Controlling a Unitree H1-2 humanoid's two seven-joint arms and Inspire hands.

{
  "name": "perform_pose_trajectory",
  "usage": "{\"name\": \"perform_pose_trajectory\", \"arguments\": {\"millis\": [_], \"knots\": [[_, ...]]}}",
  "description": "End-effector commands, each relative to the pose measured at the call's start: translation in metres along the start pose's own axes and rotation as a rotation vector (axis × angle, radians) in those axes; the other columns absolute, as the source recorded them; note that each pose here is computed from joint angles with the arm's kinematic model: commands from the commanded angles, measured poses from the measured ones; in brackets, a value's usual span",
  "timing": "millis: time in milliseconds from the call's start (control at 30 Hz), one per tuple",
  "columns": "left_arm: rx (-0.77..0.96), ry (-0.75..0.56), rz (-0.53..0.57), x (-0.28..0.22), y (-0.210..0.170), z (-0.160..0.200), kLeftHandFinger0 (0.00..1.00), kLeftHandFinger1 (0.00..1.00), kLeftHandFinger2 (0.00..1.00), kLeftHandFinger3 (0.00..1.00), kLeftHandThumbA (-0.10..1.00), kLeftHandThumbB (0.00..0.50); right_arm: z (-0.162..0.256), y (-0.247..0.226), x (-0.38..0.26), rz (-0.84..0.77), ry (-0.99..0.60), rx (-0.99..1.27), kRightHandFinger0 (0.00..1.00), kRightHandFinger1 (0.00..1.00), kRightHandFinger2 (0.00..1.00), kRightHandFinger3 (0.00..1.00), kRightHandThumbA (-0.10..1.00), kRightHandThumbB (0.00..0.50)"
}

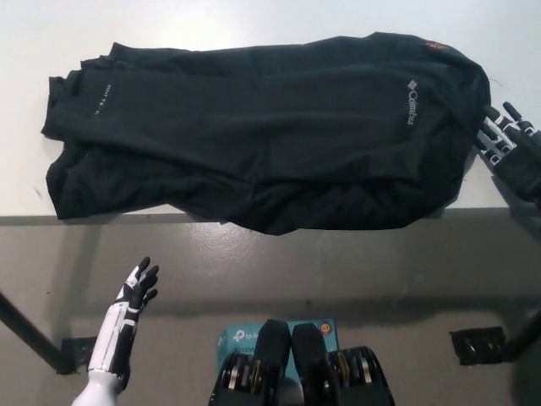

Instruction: The robot grabs the right edges of the black jacket on the table, and folds it in half

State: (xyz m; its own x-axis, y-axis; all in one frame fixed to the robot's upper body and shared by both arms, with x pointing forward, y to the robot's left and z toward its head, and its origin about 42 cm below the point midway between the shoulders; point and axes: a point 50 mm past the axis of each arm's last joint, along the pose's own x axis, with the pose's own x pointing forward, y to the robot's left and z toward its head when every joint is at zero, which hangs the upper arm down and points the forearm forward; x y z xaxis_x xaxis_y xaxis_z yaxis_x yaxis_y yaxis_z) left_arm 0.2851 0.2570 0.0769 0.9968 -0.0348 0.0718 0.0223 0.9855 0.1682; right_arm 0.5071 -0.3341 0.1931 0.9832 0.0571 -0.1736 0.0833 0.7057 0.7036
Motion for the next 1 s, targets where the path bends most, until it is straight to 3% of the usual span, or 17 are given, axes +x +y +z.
{"name": "perform_pose_trajectory", "arguments": {"millis": [0, 267, 833, 967], "knots": [[0.017, -0.091, 0.029, 0.008, 0.01, 0.016, 1.0, 1.0, 1.0, 1.0, 1.0, 0.5, 0.029, 0.03, 0.007, 0.118, -0.064, 0.035, 1.0, 1.0, 1.0, 1.0, 1.0, 0.362], [0.02, -0.1, 0.027, 0.013, 0.01, 0.02, 1.0, 1.0, 1.0, 1.0, 1.0, 0.5, 0.034, 0.041, 0.01, 0.155, -0.057, 0.029, 1.0, 1.0, 1.0, 1.0, 1.0, 0.39], [0.014, -0.113, 0.021, 0.021, 0.012, 0.026, 1.0, 1.0, 1.0, 1.0, 1.0, 0.5, 0.01, 0.056, 0.025, 0.234, 0.17, -0.123, 1.0, 1.0, 1.0, 1.0, 1.0, 0.471], [-0.003, -0.116, 0.017, 0.021, 0.012, 0.028, 1.0, 1.0, 1.0, 1.0, 1.0, 0.5, 0.001, 0.065, 0.03, 0.237, 0.222, -0.172, 1.0, 1.0, 1.0, 1.0, 1.0, 0.455]]}}
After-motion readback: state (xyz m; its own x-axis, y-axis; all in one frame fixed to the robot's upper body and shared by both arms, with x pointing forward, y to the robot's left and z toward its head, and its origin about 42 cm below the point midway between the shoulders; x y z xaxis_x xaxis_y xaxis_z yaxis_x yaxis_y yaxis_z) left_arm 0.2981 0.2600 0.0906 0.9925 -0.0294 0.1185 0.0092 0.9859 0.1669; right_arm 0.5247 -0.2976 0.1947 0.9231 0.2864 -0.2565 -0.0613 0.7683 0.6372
